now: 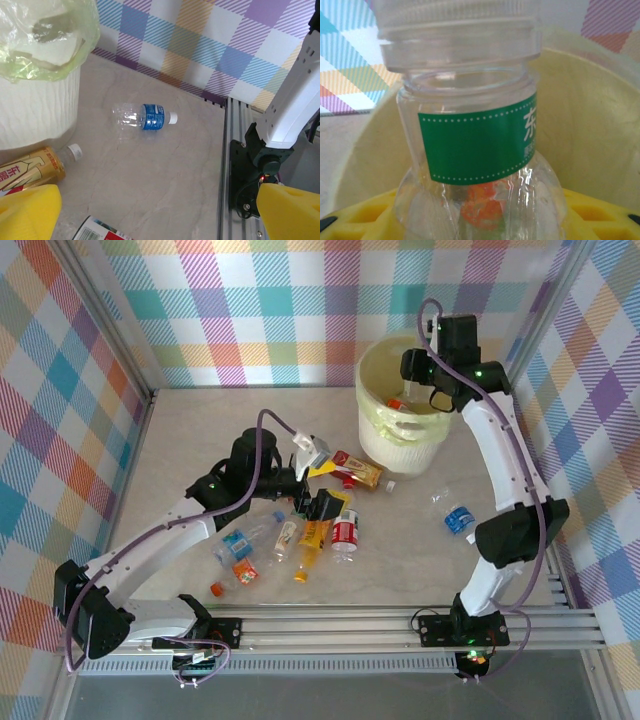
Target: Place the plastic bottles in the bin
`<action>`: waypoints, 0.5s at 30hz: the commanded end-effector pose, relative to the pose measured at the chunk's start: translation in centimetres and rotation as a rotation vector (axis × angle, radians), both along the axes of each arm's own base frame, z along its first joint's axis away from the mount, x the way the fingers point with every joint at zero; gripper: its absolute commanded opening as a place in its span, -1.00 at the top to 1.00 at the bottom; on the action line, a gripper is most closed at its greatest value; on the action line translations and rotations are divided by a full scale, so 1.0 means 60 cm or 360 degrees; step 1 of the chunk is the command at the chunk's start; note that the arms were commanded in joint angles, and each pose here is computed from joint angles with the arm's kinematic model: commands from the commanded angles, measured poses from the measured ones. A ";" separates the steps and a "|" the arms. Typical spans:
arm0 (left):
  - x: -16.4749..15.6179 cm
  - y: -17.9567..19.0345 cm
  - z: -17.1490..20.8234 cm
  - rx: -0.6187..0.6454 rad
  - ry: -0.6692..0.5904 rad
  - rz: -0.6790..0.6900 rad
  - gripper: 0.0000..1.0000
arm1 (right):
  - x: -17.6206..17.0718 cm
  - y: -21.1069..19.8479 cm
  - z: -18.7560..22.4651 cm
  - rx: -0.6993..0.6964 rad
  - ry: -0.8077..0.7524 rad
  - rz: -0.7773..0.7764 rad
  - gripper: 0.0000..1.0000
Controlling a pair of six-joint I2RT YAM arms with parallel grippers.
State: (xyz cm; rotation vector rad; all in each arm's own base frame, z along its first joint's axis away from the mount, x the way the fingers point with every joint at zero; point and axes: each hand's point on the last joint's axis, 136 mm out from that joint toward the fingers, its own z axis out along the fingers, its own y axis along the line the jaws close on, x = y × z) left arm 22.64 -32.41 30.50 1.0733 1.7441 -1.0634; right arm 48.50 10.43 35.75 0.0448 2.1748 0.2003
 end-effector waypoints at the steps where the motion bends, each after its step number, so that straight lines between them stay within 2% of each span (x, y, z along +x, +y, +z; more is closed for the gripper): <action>1: -0.010 -0.004 0.023 -0.0018 -0.0063 -0.0043 -1.00 | 0.000 -0.001 -0.010 0.0063 0.0072 -0.0005 -0.06; 9: -0.009 -0.009 0.016 0.0005 -0.0037 -0.0060 -1.00 | 0.006 -0.002 -0.068 0.0068 0.0235 -0.0003 -0.11; 15: -0.010 -0.009 0.013 0.0011 -0.0030 -0.0066 -1.00 | 0.004 -0.002 -0.077 0.0067 0.0261 0.0002 -0.27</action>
